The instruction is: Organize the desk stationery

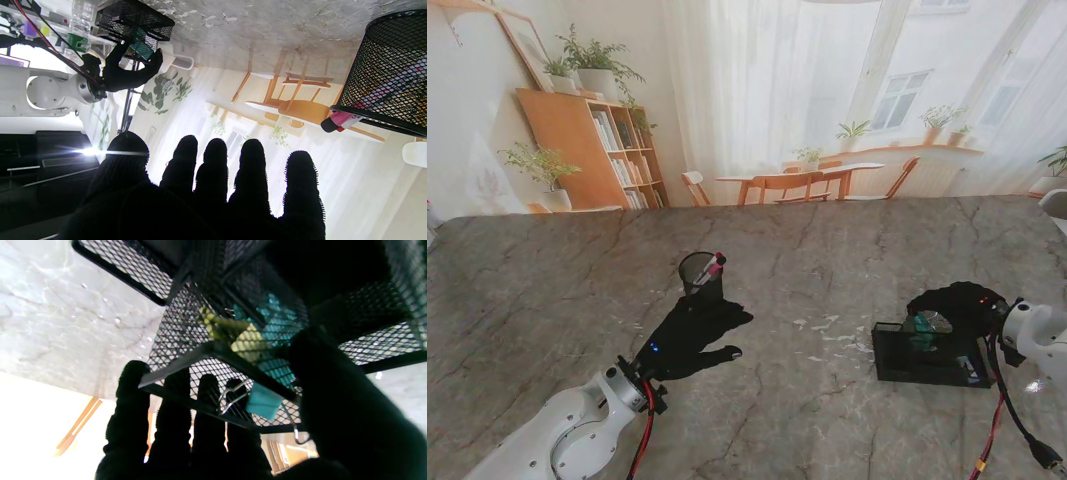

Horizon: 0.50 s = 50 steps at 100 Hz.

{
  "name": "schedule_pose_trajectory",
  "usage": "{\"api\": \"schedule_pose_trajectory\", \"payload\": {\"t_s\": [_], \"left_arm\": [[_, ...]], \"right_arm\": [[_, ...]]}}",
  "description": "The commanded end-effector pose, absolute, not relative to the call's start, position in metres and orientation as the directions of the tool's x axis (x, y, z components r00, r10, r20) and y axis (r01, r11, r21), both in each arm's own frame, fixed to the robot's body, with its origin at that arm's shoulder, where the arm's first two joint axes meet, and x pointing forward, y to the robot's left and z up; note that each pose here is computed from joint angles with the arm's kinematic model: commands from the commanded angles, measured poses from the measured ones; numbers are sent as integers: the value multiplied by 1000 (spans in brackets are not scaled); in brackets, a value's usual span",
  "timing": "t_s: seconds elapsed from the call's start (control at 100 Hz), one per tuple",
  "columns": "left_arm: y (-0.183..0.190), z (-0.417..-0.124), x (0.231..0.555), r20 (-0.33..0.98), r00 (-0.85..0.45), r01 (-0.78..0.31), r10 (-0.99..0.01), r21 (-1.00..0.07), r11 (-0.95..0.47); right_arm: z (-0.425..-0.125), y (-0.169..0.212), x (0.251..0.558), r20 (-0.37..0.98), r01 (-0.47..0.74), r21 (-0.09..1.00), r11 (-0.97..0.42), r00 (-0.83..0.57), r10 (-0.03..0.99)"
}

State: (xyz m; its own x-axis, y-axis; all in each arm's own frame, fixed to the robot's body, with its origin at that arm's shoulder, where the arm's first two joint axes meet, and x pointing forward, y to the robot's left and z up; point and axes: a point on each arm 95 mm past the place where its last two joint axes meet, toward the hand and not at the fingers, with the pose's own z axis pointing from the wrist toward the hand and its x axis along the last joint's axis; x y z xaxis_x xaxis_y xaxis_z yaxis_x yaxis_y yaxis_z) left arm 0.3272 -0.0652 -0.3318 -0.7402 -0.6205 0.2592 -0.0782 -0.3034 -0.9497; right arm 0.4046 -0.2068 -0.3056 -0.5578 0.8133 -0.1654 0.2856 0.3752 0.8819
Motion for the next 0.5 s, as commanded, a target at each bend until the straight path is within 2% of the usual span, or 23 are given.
{"api": "schedule_pose_trajectory", "payload": {"t_s": [0.0, 0.49], "left_arm": [[-67, -332, 325, 263, -743, -80, -615, -948, -310], [-65, -330, 324, 263, -741, -73, -617, -946, -315]], "right_arm": [[-316, -211, 398, -157, 331, 859, 392, -557, 815], [-292, -204, 411, -137, 331, 870, 366, -550, 824]]}}
